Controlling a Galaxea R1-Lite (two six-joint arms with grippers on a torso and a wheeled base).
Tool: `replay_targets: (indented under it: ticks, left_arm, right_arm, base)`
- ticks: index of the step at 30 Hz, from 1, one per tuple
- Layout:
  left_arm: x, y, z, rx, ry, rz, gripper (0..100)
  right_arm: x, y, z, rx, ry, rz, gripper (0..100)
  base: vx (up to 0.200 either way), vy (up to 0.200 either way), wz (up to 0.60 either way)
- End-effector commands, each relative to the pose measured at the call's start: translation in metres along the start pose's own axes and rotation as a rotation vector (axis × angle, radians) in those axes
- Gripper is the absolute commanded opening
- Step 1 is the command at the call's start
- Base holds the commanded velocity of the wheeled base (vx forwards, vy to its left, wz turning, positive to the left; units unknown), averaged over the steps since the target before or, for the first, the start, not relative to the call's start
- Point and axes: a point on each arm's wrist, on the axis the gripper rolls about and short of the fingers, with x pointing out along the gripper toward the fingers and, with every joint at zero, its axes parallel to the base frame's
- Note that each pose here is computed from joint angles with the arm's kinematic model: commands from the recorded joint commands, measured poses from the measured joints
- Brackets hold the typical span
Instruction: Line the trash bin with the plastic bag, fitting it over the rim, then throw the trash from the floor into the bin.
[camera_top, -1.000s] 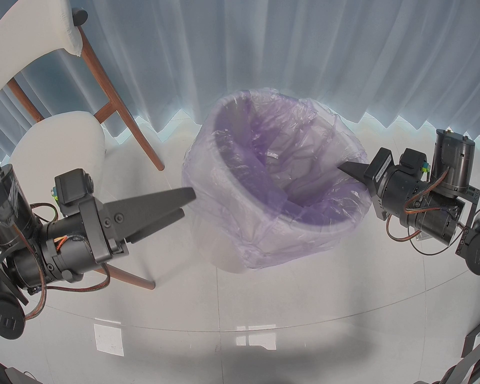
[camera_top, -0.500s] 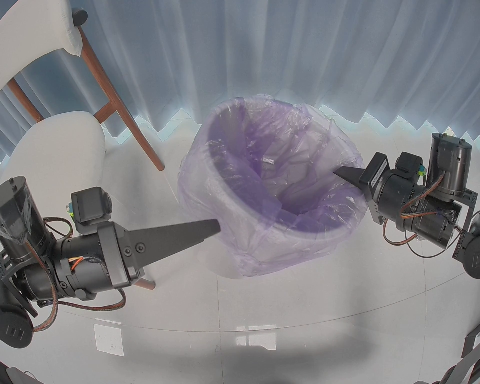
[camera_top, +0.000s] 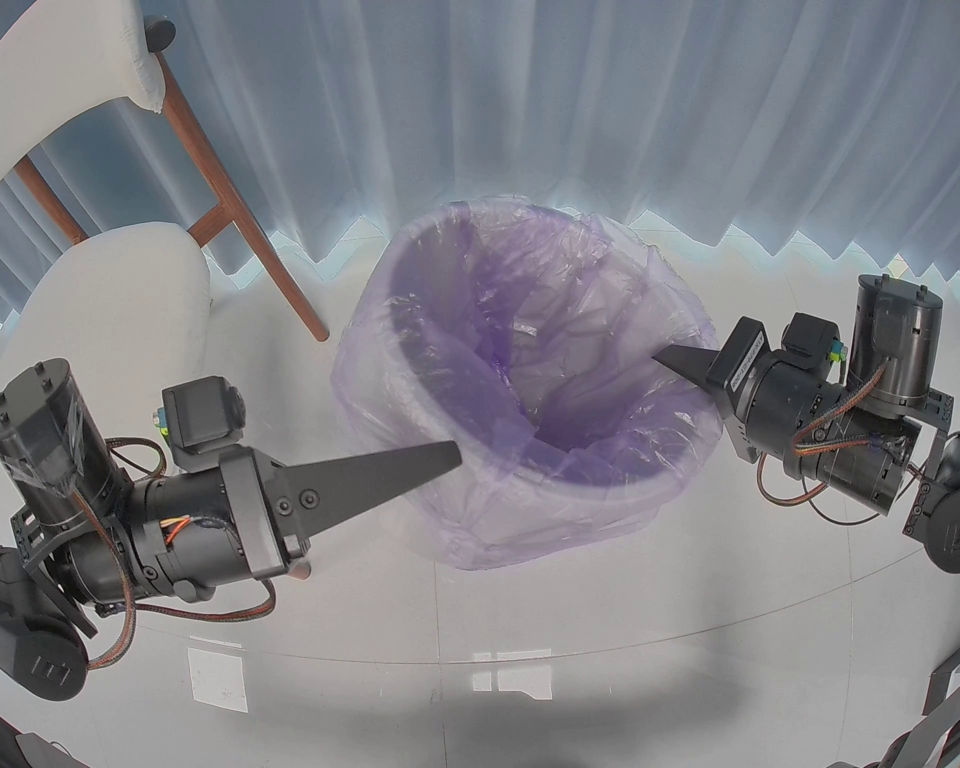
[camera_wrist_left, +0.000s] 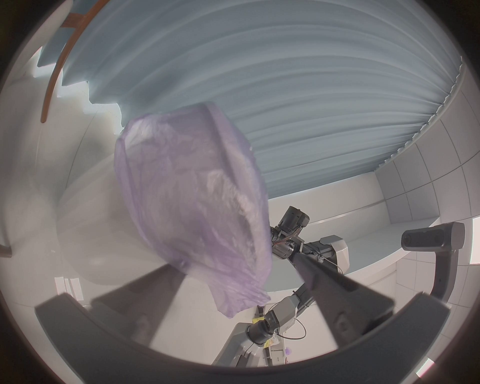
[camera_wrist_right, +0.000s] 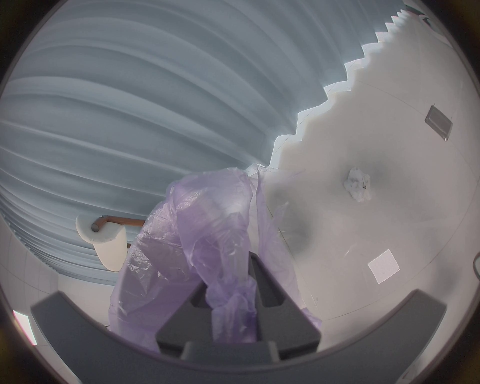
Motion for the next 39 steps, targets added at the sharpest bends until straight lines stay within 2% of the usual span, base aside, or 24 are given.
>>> replay_targets:
  ticks: [1,17,27,39]
  left_arm:
    - [0.002,0.004,-0.003,-0.011,0.013,0.009,0]
    - [0.000,0.006,0.000,-0.005,-0.004,0.024,0]
    - [-0.005,0.010,0.005,-0.001,-0.028,0.050,0]
    - [-0.009,0.013,0.012,0.020,-0.063,0.072,0]
  right_arm:
    - [-0.001,0.001,-0.002,-0.001,0.009,0.004,0]
    - [-0.005,0.003,0.007,0.010,-0.022,0.019,0]
    - [-0.014,0.012,0.025,0.081,-0.061,0.067,0]
    - [-0.019,0.013,0.032,0.104,-0.067,0.087,0]
  base:
    - [0.000,0.000,0.00]
    - [0.000,0.000,0.00]
    - [0.000,0.000,0.00]
    - [0.000,0.000,0.00]
